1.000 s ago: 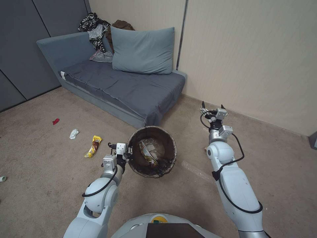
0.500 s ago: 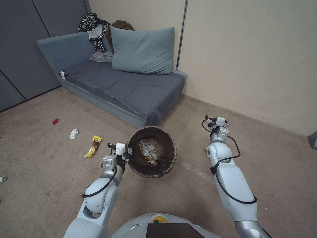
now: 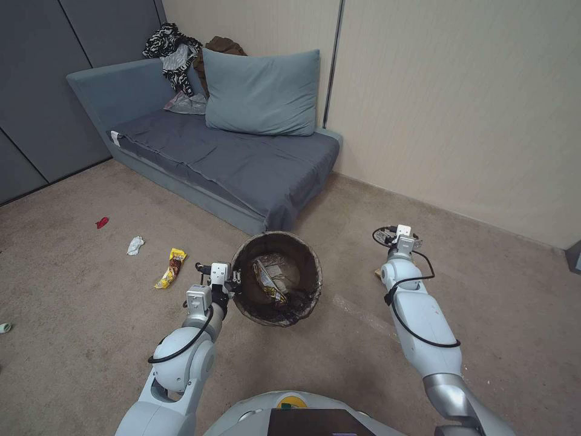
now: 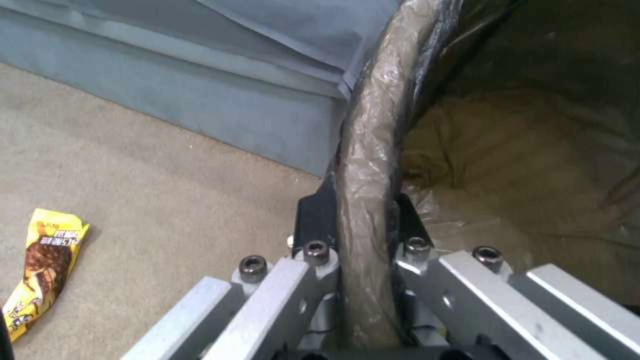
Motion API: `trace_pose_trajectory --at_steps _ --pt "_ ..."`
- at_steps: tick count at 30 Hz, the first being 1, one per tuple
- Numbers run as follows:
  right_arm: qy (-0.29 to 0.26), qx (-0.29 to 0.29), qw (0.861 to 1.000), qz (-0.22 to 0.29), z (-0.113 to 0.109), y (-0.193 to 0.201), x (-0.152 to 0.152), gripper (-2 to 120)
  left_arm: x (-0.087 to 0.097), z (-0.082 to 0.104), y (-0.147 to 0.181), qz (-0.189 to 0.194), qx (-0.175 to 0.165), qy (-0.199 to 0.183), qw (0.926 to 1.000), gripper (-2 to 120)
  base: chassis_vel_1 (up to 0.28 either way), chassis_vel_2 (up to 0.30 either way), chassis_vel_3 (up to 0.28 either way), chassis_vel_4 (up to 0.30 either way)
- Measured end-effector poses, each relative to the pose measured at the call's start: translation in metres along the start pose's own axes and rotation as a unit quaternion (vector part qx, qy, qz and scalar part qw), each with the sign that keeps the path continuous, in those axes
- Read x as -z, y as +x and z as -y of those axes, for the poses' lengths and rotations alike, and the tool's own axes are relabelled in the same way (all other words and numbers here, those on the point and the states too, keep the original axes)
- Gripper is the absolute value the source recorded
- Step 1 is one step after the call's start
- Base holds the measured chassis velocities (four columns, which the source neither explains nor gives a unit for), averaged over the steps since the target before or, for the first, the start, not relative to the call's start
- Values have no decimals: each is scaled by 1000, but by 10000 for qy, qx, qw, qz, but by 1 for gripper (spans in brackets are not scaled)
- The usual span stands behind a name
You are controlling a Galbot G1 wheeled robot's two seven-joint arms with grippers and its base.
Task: Pick up the trash bin, then pick up the garbage from the floor and place it into the trash bin.
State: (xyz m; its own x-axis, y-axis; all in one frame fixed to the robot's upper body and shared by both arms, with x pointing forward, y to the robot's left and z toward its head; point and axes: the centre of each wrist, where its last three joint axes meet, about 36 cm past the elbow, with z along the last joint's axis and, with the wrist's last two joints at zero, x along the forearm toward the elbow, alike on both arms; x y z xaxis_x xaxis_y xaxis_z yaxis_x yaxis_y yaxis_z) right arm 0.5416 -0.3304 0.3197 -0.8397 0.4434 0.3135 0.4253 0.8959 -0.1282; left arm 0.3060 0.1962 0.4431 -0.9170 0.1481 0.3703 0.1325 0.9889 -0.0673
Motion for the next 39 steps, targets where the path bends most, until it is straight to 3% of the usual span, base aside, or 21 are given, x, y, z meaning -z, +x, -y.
trace_pose_trajectory --at_steps 19,39 --pt "246 -360 9971 -628 15 -35 -54 100 0 -1 1 -1 6 -9 10000 3 0 0 0 0" --pt "298 -445 9913 -1205 29 -44 -98 100 -1 0 2 -7 -2 -14 10000 3 0 0 0 0"
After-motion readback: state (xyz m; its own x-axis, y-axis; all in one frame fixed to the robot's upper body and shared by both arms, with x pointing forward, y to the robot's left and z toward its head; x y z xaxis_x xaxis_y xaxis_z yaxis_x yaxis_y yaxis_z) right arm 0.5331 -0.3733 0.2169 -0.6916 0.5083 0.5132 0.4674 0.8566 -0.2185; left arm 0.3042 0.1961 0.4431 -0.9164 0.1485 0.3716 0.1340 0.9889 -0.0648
